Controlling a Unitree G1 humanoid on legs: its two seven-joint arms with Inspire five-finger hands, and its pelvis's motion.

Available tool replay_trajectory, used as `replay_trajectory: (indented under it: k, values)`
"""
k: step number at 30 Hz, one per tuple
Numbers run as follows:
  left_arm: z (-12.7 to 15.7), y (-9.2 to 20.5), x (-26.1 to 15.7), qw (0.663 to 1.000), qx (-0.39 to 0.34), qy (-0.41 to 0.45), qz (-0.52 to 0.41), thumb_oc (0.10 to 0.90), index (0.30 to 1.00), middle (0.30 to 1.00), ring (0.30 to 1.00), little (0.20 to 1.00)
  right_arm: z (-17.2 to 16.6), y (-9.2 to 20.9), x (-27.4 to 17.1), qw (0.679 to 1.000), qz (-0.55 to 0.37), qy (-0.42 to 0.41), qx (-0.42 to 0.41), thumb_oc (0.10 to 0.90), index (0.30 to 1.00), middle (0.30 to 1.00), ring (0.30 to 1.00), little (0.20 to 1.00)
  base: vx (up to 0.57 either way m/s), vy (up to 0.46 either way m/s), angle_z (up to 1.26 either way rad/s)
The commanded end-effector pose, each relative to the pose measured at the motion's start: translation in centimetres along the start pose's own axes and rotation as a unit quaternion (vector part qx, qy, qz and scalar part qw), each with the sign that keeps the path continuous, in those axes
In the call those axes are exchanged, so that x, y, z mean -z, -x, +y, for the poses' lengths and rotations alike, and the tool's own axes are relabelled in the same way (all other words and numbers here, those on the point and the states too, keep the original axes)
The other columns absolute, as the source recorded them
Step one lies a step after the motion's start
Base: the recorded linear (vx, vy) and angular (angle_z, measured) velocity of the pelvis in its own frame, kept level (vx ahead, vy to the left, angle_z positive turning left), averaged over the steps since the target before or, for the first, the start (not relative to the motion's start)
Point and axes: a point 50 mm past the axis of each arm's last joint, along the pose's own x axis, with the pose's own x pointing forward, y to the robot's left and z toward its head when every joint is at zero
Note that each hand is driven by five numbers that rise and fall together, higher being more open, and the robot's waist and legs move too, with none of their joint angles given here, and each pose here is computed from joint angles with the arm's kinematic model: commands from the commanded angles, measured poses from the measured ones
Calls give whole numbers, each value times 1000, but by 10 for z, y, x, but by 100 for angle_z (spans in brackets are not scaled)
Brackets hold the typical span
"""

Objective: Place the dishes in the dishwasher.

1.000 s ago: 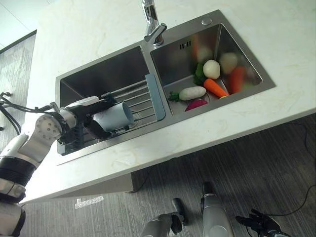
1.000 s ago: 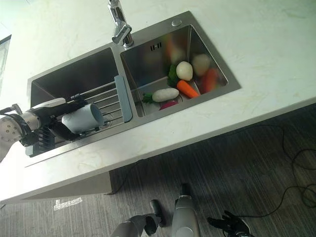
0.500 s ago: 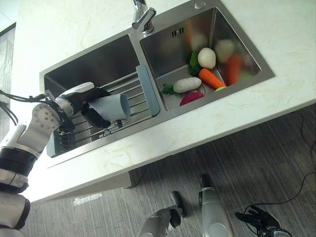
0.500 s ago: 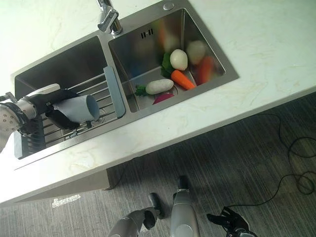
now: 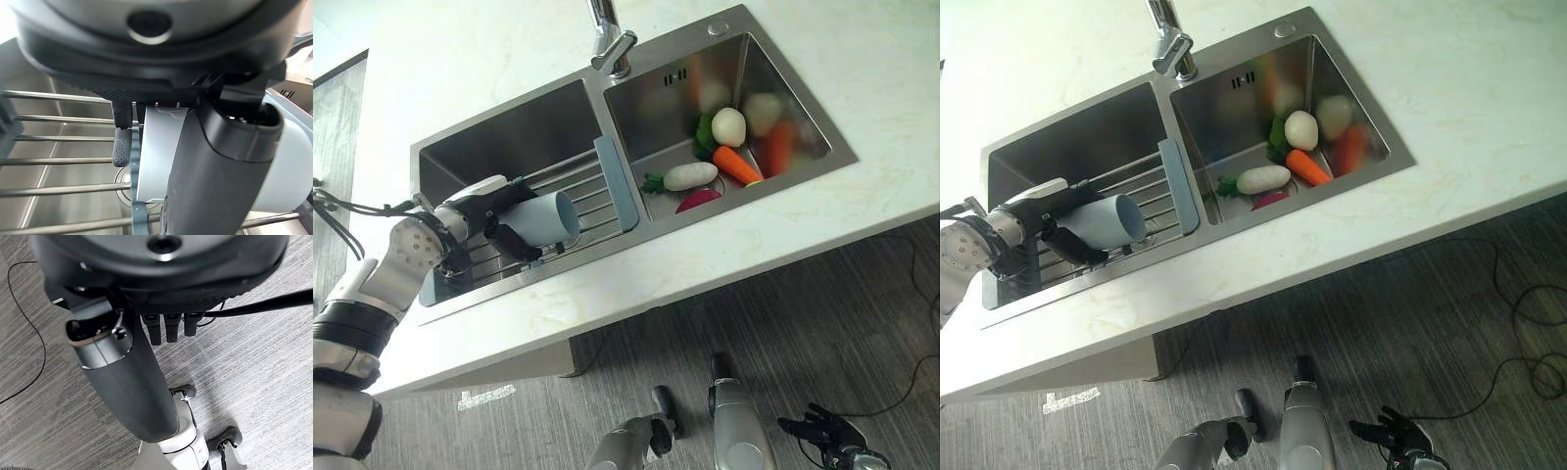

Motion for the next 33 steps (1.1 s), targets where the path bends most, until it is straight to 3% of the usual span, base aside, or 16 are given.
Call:
replay_trajectory:
  k: [1, 8, 12, 18, 23, 27, 33]
  values:
    - [56, 24, -10, 986, -160, 22, -49, 400, 300, 300, 300, 300, -12, 10, 32, 999, 37, 5, 20, 800, 900, 900, 900, 900, 22, -33, 13]
    - [71, 39, -21, 963, -251, 29, -95, 400, 300, 300, 300, 300, -4, 13, 51, 997, 65, -11, 26, 800, 900, 900, 900, 900, 27, -59, 14]
    - [85, 54, -28, 930, -343, 28, -131, 400, 300, 300, 300, 300, -2, 16, 63, 995, 86, -29, 27, 800, 900, 900, 900, 900, 13, -75, 7]
    - [97, 80, -46, 878, -440, 5, -188, 400, 300, 300, 300, 300, 7, 14, 60, 997, 70, 11, -12, 800, 900, 900, 900, 900, 0, -107, 9]
    - [78, 99, -38, 856, -458, 101, -216, 400, 300, 300, 300, 300, 20, 8, 44, 995, 45, 73, -50, 800, 900, 900, 900, 900, -42, -156, 19]
    - [40, 112, -15, 833, -489, 165, -198, 400, 300, 300, 300, 300, 36, 6, 37, 981, 28, 165, -94, 800, 900, 900, 900, 900, -91, -172, 37]
    - [1, 124, 6, 815, -508, 214, -175, 400, 300, 300, 300, 300, 32, 2, 30, 979, 29, 190, -64, 800, 900, 900, 900, 900, -256, -109, 94]
